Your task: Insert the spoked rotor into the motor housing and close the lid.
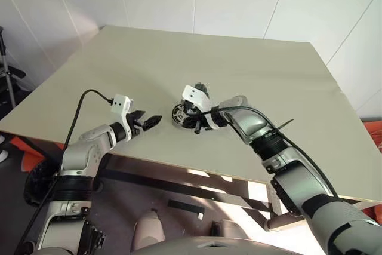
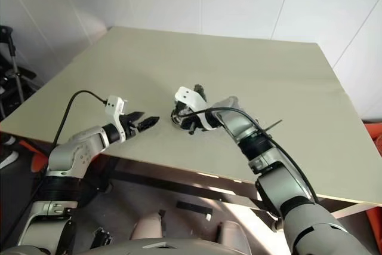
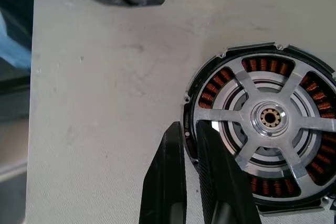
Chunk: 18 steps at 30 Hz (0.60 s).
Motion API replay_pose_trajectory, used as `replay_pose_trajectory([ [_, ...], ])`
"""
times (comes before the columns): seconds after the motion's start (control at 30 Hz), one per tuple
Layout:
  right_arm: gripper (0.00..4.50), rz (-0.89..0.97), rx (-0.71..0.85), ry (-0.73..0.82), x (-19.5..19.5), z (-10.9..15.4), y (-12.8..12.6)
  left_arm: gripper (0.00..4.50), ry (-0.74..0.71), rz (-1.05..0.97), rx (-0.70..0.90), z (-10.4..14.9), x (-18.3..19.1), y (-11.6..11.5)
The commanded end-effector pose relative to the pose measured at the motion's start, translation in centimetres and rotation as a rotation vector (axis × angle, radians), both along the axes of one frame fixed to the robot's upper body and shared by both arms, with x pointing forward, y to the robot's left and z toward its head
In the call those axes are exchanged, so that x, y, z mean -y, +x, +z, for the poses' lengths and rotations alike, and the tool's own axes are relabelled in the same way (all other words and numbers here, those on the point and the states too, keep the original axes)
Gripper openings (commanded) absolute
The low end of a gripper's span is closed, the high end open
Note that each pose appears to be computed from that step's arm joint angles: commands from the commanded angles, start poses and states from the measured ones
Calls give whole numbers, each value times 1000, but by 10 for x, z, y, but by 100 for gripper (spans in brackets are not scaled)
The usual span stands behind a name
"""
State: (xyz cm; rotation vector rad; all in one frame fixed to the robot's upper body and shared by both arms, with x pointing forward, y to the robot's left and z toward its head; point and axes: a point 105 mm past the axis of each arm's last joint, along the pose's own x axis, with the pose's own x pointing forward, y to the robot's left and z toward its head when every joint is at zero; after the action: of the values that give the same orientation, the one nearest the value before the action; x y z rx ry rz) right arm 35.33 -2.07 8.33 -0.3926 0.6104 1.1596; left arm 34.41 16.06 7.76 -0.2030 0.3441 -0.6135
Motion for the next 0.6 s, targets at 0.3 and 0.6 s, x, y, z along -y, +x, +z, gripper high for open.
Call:
replay_pose_trajectory([
  [0.3, 30, -335, -207, 106, -13, 13, 20, 447, 9, 8, 56, 14, -3, 1],
  [0.6, 30, -485, -265, 107, -9, 8, 31, 447, 11, 11, 57, 14, -3, 2],
])
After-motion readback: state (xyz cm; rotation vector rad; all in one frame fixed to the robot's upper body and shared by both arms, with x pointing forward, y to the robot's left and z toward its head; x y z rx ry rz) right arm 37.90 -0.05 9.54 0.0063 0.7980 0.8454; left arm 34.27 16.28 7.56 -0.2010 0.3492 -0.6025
